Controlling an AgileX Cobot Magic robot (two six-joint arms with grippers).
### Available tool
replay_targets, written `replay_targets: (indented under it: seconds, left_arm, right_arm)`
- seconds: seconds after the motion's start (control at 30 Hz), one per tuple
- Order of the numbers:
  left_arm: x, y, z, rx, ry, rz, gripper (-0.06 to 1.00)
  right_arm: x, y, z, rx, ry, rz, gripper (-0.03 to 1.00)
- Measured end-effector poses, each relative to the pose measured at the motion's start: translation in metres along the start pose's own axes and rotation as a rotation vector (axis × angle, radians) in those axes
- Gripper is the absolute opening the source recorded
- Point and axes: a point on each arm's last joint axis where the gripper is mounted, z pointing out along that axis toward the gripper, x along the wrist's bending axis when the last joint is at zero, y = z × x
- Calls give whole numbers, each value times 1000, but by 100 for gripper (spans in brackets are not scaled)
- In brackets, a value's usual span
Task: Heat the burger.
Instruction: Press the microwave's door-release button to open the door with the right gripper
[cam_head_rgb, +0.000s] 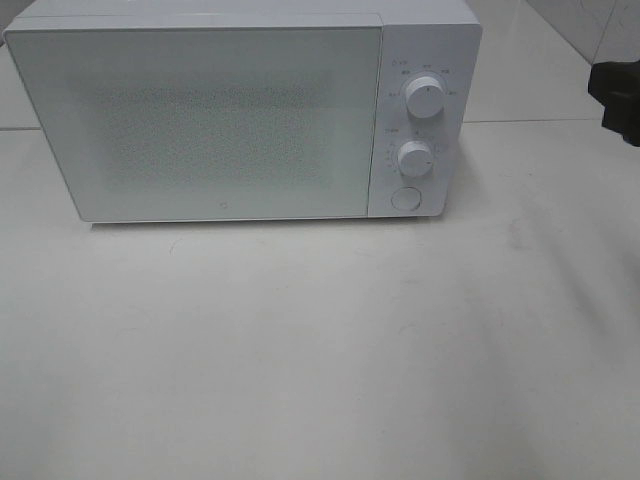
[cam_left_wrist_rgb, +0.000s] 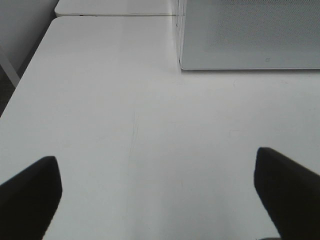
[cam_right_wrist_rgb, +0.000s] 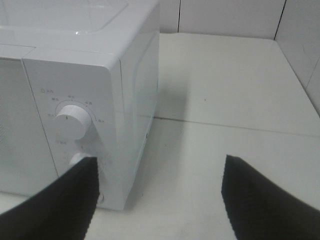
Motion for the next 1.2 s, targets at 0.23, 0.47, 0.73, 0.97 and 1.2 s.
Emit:
replay_targets:
  seconds: [0.23,0.47,0.73,0.97,1.2]
  left_arm:
    - [0,0,0,0,0,0,97]
    - [0,0,0,0,0,0,97]
    - [0,0,0,0,0,0,97]
    - [0,0,0,0,0,0,97]
    - [0,0,0,0,0,0,97]
  right_arm:
    - [-5,-25,4,-153,-45,24,70]
    - [-11,-53,2,-167,-116,103,70]
    - [13,-75,12,-108,-99,35,70]
    - [33,-88,18,-106,-115,-8,70]
    - [56,-116,22,-2,-97,-54,70]
